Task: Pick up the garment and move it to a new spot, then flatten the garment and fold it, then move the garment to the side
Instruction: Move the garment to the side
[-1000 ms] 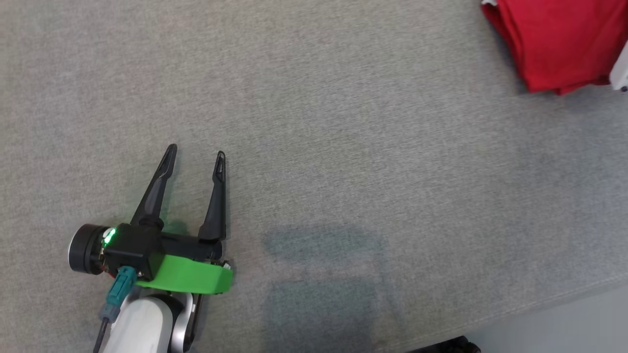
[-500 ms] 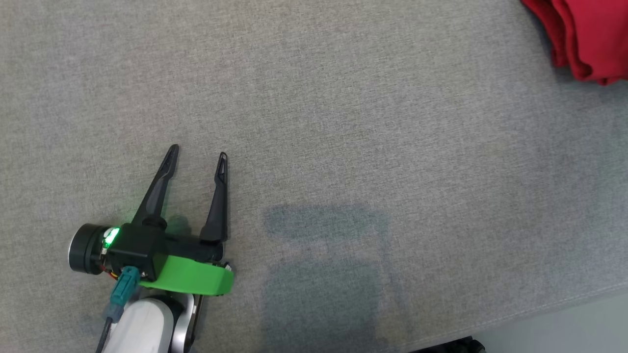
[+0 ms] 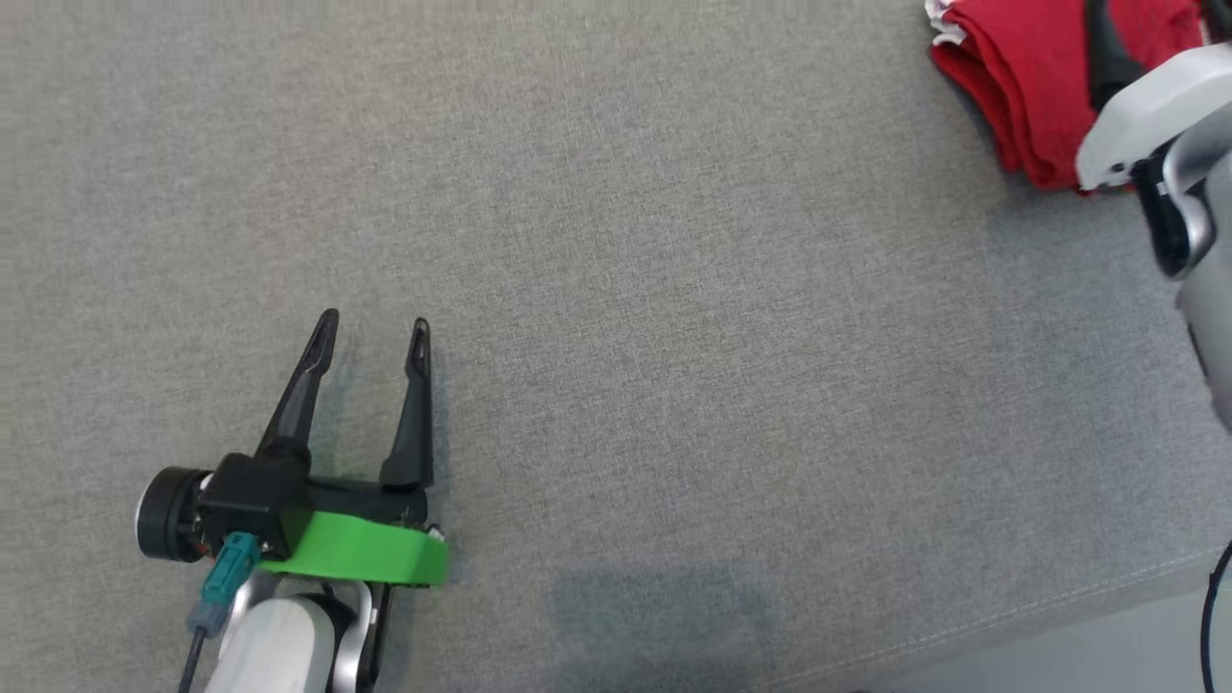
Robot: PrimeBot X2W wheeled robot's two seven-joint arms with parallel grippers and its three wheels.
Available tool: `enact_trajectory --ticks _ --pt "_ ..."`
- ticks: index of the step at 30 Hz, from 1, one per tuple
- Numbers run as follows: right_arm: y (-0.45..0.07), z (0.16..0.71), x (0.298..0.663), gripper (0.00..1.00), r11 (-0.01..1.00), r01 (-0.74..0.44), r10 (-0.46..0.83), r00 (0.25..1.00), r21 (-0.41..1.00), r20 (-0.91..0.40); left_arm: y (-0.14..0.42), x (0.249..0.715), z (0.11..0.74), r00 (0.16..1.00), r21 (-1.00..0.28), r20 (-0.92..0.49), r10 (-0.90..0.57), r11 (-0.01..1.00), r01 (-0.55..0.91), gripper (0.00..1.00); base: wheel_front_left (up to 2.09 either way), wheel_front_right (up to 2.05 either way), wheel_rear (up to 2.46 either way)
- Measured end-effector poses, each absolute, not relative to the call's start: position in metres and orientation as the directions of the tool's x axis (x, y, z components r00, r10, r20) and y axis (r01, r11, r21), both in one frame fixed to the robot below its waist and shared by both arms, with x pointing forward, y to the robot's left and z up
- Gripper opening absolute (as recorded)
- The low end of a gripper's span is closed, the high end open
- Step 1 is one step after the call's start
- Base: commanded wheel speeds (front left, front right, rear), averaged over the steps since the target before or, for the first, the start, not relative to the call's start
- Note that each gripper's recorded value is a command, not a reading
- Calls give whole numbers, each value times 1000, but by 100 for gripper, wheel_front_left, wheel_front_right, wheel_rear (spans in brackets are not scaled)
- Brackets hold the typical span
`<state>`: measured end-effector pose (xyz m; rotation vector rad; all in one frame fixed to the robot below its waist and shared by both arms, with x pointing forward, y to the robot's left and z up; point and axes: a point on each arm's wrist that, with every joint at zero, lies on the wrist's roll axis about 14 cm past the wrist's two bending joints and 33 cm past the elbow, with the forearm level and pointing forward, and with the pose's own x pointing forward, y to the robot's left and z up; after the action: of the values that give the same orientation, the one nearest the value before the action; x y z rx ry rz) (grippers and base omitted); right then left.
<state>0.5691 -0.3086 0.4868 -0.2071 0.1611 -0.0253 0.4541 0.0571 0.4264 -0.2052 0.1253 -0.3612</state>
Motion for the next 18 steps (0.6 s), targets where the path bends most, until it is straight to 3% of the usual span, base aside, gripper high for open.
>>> enact_trajectory --ticks 9,18 --pt "-239 538 543 100 994 -85 87 996 -66 34 103 449 455 980 -199 -29 -196 962 187 100 0 0 0" --pt "-183 541 486 100 989 -145 141 984 31 112 144 418 471 998 -194 -21 -56 980 51 100 0 0 0"
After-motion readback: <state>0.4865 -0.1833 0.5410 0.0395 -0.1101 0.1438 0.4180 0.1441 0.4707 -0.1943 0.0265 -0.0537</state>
